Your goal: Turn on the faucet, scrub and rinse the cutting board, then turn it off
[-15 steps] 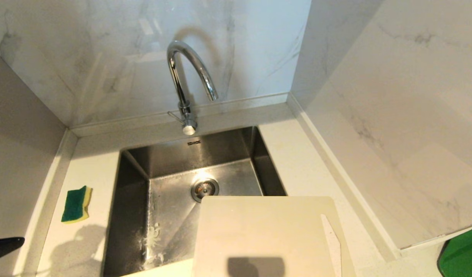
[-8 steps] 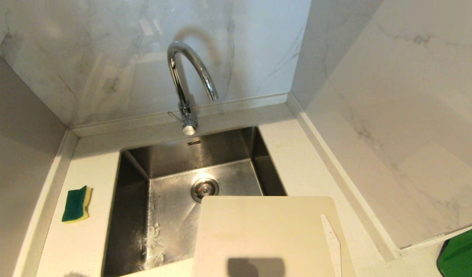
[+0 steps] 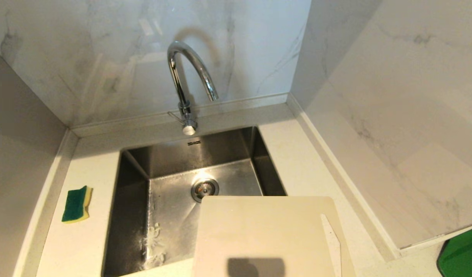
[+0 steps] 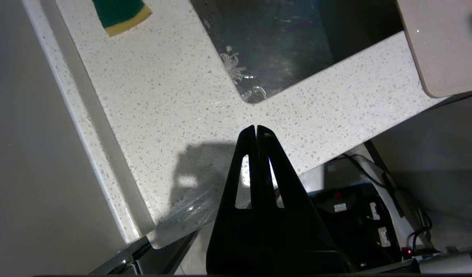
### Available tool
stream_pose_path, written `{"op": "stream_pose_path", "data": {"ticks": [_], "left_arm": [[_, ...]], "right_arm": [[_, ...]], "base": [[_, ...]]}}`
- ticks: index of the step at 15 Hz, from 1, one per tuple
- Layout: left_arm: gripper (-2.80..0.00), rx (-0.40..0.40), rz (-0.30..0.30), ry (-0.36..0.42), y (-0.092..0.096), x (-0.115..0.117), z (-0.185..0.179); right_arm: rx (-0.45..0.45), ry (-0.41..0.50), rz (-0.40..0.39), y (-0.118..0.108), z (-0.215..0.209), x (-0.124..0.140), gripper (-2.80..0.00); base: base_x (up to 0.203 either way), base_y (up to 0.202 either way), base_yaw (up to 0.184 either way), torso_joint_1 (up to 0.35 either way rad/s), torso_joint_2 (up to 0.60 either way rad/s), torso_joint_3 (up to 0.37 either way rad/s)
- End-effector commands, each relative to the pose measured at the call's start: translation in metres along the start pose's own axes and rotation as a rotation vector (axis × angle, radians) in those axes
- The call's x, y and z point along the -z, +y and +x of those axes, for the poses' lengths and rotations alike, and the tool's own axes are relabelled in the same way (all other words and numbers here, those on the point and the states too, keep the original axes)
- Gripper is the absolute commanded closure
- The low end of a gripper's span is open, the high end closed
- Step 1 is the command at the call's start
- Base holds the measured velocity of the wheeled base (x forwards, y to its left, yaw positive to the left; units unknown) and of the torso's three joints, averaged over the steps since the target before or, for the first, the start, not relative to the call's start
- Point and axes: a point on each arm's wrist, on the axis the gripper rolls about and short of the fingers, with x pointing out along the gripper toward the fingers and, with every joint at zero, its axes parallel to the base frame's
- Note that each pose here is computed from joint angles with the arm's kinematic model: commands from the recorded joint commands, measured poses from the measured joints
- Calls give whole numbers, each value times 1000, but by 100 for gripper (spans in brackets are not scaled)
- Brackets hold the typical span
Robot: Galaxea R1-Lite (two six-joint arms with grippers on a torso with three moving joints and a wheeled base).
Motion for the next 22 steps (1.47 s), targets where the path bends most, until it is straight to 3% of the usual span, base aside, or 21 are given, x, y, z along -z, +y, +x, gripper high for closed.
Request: {"op": "stream_pose_path", "data": {"ticks": [1, 8, 10, 12, 15, 16, 19, 22], "left_arm": [[0, -16, 15, -119, -3, 4, -13], [0, -51, 41, -312, -7, 12, -28], [0, -45, 24, -321, -7, 13, -28], [0, -42, -49, -321, -7, 13, -28], [0, -190, -193, -311, -3, 16, -27], [0, -216, -181, -307, -3, 17, -26], [0, -239, -57, -312, -2, 16, -26], [0, -199, -15, -316, -3, 22, -20]], "right_arm": [[0, 0, 0, 0, 0, 0, 0], [0, 0, 0, 0, 0, 0, 0], [0, 0, 2, 0, 0, 0, 0], [0, 0, 0, 0, 0, 0, 0], [0, 0, 0, 0, 0, 0, 0], [0, 1, 0, 0, 0, 0, 0], [0, 1, 0, 0, 0, 0, 0], [0, 0, 0, 0, 0, 0, 0]], "base": [[0, 0, 0, 0, 0, 0], [0, 0, 0, 0, 0, 0], [0, 0, 0, 0, 0, 0], [0, 0, 0, 0, 0, 0], [0, 0, 0, 0, 0, 0], [0, 0, 0, 0, 0, 0], [0, 0, 0, 0, 0, 0], [0, 0, 0, 0, 0, 0]]}}
